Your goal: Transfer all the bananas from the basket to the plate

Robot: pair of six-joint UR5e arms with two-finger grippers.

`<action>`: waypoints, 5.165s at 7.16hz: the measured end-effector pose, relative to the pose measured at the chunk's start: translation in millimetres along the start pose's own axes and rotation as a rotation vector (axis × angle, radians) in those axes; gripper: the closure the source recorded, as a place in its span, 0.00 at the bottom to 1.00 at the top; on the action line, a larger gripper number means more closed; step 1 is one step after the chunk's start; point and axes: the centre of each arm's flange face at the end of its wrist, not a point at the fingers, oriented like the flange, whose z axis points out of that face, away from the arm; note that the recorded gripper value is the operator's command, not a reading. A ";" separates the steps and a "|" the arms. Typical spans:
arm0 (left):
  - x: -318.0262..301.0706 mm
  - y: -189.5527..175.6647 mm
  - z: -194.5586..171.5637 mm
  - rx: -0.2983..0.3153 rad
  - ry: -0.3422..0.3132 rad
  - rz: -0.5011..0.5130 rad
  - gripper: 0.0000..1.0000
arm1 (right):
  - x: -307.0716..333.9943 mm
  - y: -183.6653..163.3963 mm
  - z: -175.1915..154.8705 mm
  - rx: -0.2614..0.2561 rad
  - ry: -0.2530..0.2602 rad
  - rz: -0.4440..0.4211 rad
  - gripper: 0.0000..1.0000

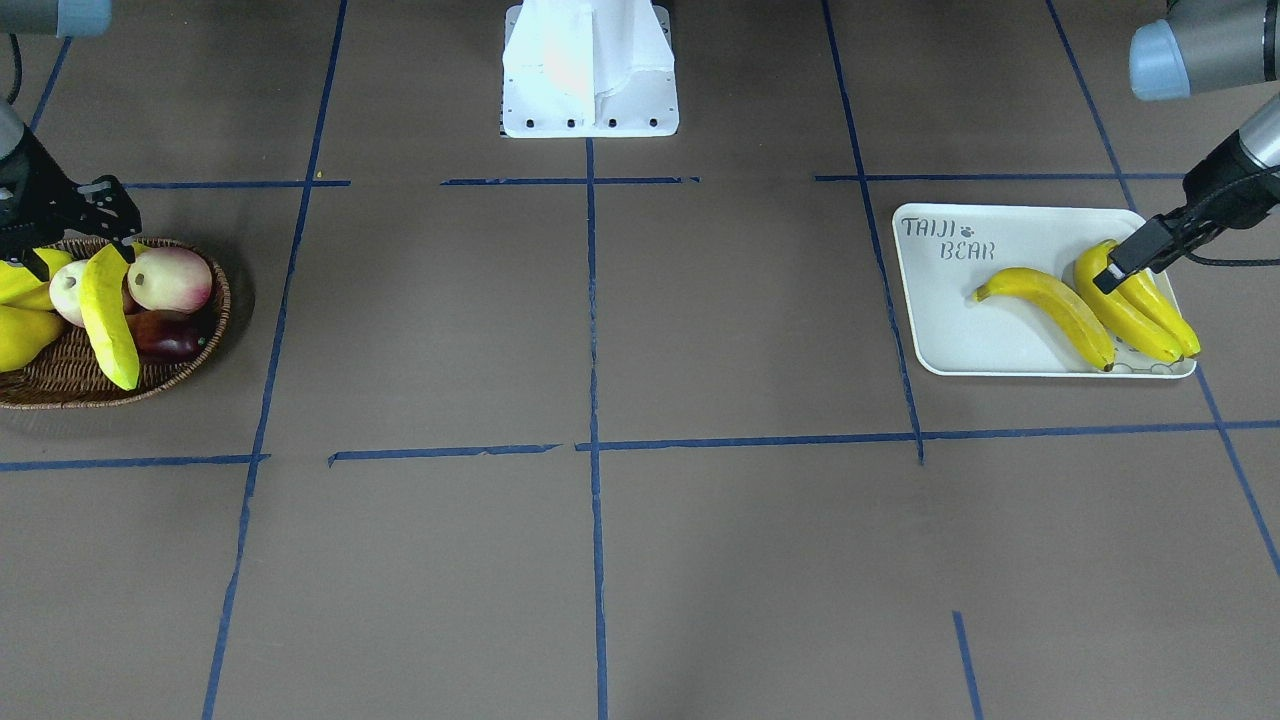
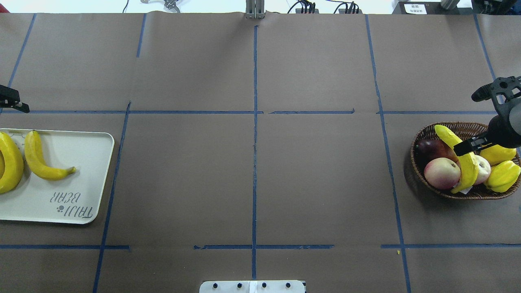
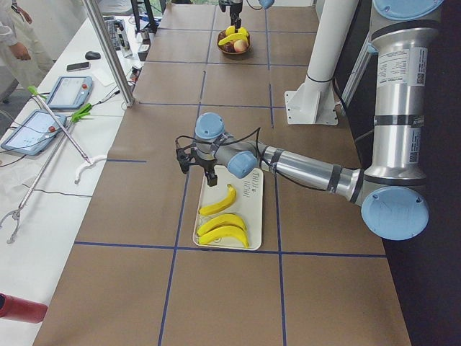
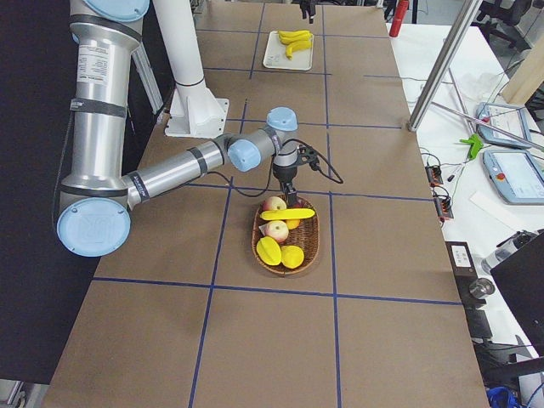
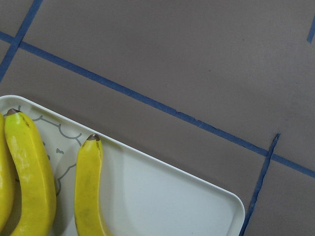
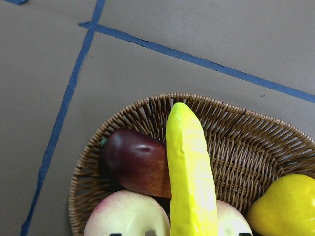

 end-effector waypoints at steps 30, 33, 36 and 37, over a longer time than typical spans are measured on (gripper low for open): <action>396.8 202.9 51.6 -0.162 0.473 -0.206 0.00 | -436.8 -88.2 -105.9 0.284 -0.459 0.053 0.99; 411.6 212.9 58.7 -0.154 0.483 -0.245 0.72 | -454.0 -84.5 -109.3 0.278 -0.472 0.065 0.95; 412.4 211.5 61.2 -0.160 0.479 -0.278 1.00 | -455.6 -82.7 -110.6 0.274 -0.477 0.062 0.02; 411.2 208.7 60.0 -0.155 0.480 -0.283 1.00 | -455.5 -81.3 -110.2 0.268 -0.479 0.068 0.01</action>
